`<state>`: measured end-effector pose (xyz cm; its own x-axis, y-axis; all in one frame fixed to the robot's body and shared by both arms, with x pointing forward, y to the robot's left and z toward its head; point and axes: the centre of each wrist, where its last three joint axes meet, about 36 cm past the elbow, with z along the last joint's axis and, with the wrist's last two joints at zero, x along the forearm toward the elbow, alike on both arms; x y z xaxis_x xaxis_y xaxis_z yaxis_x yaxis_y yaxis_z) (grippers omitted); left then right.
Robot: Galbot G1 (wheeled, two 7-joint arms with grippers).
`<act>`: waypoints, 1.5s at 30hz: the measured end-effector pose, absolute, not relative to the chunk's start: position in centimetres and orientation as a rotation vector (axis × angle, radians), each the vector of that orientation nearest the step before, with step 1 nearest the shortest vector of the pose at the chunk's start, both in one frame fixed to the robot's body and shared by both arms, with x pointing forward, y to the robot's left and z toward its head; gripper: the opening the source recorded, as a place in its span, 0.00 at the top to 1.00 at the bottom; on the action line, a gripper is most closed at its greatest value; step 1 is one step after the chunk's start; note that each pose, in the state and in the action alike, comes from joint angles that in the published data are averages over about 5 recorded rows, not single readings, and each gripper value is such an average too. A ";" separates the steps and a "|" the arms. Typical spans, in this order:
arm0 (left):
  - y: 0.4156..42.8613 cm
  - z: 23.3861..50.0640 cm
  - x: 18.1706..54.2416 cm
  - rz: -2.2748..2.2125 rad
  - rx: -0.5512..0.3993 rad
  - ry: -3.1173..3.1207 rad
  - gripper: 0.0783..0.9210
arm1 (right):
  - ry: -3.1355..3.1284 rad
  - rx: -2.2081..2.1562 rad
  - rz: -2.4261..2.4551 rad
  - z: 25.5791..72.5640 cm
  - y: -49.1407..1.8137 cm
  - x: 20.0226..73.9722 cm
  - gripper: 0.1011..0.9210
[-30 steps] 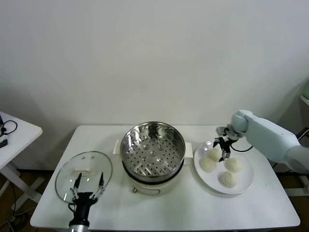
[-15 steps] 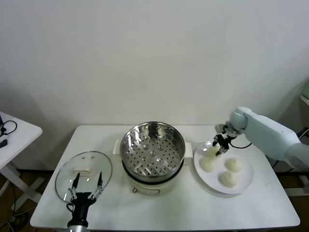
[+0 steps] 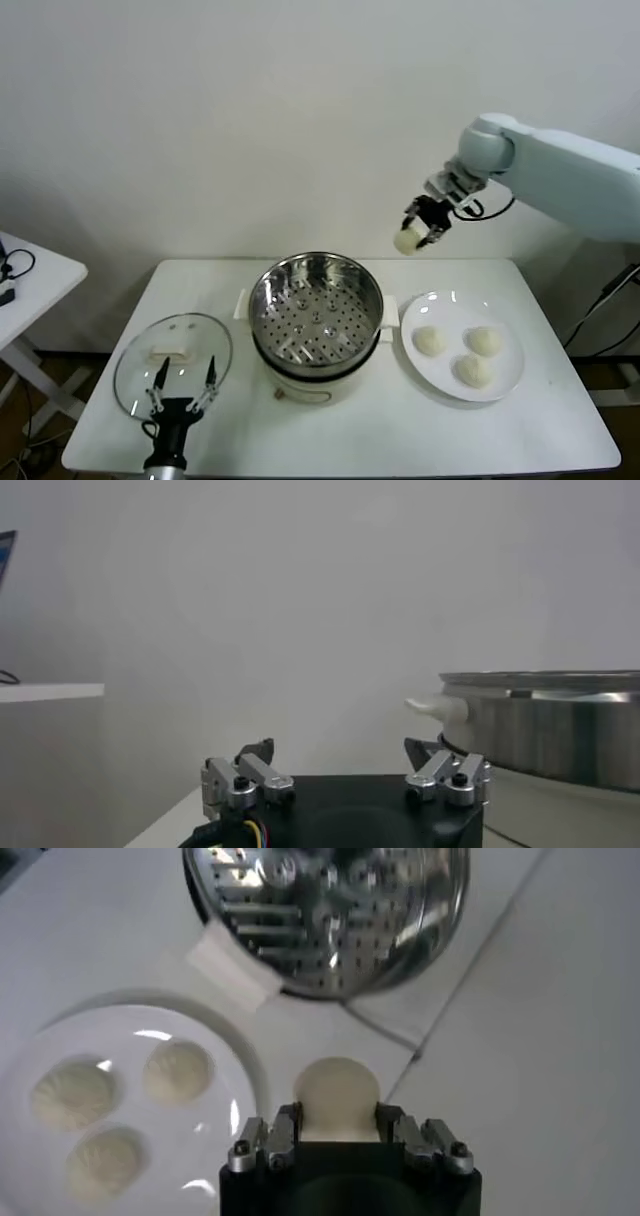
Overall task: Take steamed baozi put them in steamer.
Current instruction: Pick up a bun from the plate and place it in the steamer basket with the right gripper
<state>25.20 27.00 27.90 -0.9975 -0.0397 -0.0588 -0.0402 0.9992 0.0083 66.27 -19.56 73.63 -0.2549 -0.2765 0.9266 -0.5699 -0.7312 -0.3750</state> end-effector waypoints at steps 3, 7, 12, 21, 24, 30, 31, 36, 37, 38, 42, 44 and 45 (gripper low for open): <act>27.1 27.8 25.1 0.019 -0.066 3.084 0.12 | -0.937 1.839 2.213 73.4 -16.7 64.7 0.49; 27.2 27.7 24.9 0.022 -0.071 3.083 0.12 | -0.811 1.891 2.346 72.0 -14.1 63.9 0.48; 27.2 27.6 24.8 0.025 -0.070 3.085 0.12 | -0.697 1.939 2.444 68.9 -12.0 64.3 0.47; 27.4 27.2 24.7 0.035 -0.075 3.096 0.12 | -0.611 2.004 2.525 63.1 -9.8 65.8 0.46; 27.4 27.0 24.7 0.037 -0.075 3.099 0.12 | -0.597 2.014 2.542 61.5 -9.2 66.3 0.46; 27.5 26.9 24.8 0.038 -0.079 3.102 0.12 | -0.576 2.032 2.553 59.3 -8.3 67.2 0.43; 27.5 26.8 24.8 0.037 -0.080 3.102 0.12 | -0.573 2.034 2.553 59.0 -8.1 67.3 0.41; 27.5 26.8 24.9 0.034 -0.083 3.103 0.12 | -0.567 2.043 2.534 58.2 -7.9 67.8 0.31; 27.5 26.8 24.9 0.034 -0.084 3.103 0.12 | -0.567 2.046 2.526 58.1 -7.9 67.9 0.29; 27.5 26.8 24.9 0.033 -0.084 3.103 0.12 | -0.569 2.049 2.516 58.1 -8.0 67.9 0.26; 27.6 26.9 24.8 0.033 -0.086 3.103 0.12 | -0.603 2.058 2.456 58.6 -8.5 68.2 0.15; 27.6 27.0 24.8 0.034 -0.087 3.102 0.12 | -0.647 2.051 2.409 59.5 -9.3 68.4 0.13; 27.6 27.0 24.7 0.035 -0.087 3.102 0.12 | -0.676 2.044 2.381 60.1 -9.8 68.5 0.12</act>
<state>24.75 27.61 27.01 -0.9977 -0.0557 -0.0390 -0.0565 0.9982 0.0213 68.51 -9.81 60.10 -0.1879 -0.3186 0.9291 -0.2171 -0.9091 -0.3556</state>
